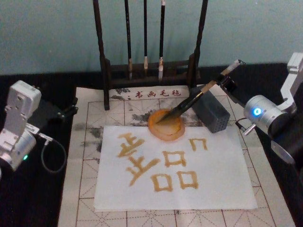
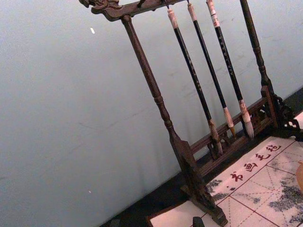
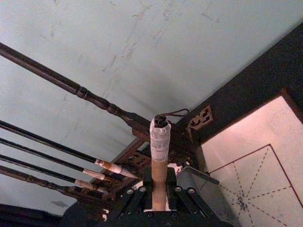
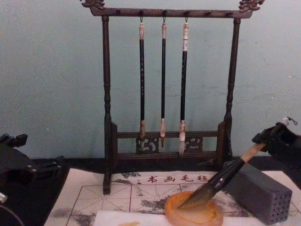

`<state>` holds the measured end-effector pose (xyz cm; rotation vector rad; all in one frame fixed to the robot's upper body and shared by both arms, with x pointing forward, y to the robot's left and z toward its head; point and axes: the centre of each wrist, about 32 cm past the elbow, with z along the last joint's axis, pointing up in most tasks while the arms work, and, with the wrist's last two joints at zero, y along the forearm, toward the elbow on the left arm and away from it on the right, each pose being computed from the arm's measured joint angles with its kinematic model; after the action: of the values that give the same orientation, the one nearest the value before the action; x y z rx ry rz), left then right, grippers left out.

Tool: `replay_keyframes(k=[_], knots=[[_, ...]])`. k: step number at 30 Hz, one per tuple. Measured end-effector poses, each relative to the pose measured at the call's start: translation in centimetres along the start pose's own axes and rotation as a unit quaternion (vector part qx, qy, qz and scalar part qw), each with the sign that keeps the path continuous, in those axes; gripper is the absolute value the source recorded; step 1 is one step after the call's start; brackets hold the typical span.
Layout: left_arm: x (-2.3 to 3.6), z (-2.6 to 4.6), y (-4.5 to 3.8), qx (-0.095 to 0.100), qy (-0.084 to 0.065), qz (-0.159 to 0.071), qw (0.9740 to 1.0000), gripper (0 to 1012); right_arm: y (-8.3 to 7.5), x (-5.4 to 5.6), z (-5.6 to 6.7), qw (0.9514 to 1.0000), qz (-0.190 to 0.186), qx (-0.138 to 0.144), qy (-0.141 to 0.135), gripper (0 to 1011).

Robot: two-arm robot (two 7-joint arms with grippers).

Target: Pick up the brush from the inkstone, write on the paper, then place the brush back to its original position.

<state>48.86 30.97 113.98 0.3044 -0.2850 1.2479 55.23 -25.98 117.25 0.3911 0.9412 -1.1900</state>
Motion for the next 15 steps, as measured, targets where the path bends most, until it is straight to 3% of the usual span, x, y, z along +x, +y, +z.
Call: replay_keyframes(k=[15], knots=[[0.00,0.00,0.00,0.000,0.000,0.000,1.0000,1001,0.11,0.06,-0.24,1.0000,-0.004,-0.002,-0.001,198]])
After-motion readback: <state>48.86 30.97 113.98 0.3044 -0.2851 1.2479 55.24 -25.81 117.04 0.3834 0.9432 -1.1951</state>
